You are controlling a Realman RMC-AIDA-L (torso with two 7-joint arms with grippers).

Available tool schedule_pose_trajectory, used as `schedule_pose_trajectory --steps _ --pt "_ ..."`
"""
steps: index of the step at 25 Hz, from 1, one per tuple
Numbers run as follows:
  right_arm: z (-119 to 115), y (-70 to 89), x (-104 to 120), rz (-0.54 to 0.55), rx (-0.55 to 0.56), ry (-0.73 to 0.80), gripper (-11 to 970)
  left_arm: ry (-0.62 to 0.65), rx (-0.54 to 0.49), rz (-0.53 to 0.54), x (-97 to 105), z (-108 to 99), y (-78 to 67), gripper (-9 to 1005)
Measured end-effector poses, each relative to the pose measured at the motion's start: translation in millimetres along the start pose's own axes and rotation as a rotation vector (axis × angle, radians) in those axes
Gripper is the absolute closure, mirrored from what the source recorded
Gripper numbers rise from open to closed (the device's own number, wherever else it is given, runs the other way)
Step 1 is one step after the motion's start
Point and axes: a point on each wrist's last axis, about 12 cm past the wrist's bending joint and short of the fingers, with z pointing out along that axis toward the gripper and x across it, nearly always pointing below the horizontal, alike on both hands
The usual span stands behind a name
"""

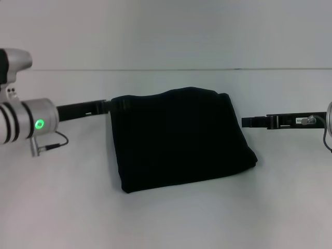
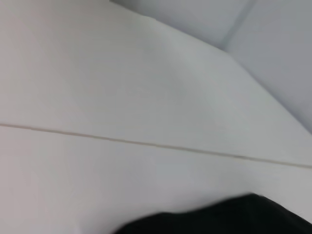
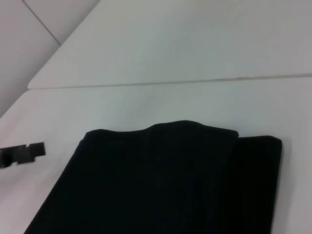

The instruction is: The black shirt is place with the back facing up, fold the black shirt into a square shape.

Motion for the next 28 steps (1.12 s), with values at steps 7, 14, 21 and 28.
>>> schedule_pose_trajectory --steps 7,14,21,28 --pt "4 2.7 3 -0.011 -0.005 0.001 439 -0.006 -0.140 -0.082 -6 20 3.3 90" --pt "5 3.7 4 -0.012 -0.007 0.004 439 0.007 -0.196 -0.068 1 33 0.2 104" --pt "6 5.1 3 -0.012 -0.011 0.004 440 0.038 -0.171 -0.034 6 41 -10.9 118" --pt "6 4.5 4 -0.010 -0.009 0.005 439 0.059 -0.157 0.056 9 48 -19.6 133"
